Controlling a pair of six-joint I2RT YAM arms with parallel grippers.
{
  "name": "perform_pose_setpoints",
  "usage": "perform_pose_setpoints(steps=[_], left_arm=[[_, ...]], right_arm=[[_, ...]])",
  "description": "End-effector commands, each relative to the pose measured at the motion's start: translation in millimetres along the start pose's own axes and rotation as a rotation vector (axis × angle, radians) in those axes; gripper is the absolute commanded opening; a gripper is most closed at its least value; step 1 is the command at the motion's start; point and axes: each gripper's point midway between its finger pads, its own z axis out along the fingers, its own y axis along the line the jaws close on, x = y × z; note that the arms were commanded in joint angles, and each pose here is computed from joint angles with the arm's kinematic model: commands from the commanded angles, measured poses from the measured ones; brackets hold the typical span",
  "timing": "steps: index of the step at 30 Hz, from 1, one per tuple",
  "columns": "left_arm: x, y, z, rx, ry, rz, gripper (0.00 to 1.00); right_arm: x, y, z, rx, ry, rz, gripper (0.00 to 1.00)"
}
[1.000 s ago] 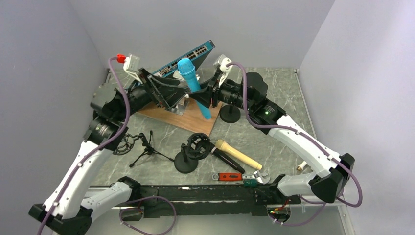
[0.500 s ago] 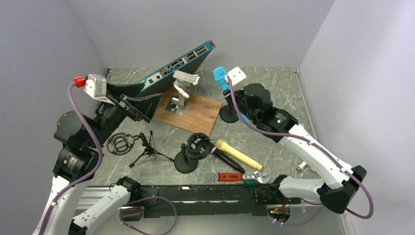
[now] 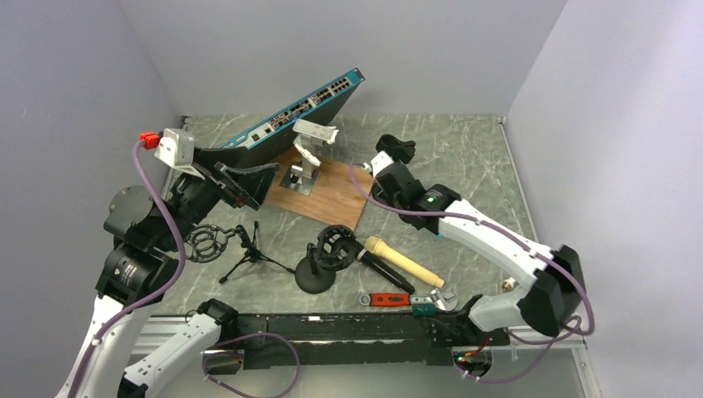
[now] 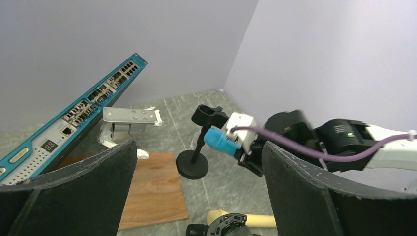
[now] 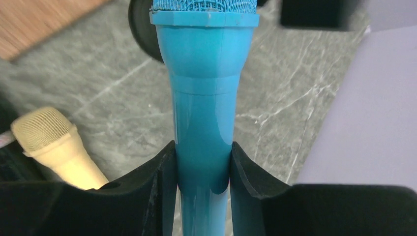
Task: Remove the microphone from the stand
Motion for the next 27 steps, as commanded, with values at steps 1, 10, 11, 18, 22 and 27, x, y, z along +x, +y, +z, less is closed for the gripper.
perform_pose_setpoints(steps=[1,10,11,18,22,27], left_arm=[[-10,-1,-8,-0.003,-0.036,0.047,0.99],[-4,5,-5,-0.023,-0.022,0.059,0.99],[-2,5,-3,-0.018,-0.016,0.056,0.99],[11,2,8,0.017,0.024,0.021,0.99],[14,0,12,0.029,0.034,0.009,0.99],[15,-1,14,0.039,0.041,-0.002,0.99]], right_arm=[[38,20,22,-0.022,0.159,-0.112,0.00],[91,63,60,-0.107,0.377,-0.222,0.00],[98,66,64,-0.109,0.398,-0.242,0.00],[127,91,77,-0.192,0.451,-0.281,0.02],[132,100,82,-0.216,0.447,-0.278,0.10],[136,112,87,-0.258,0.432,-0.255,0.33]])
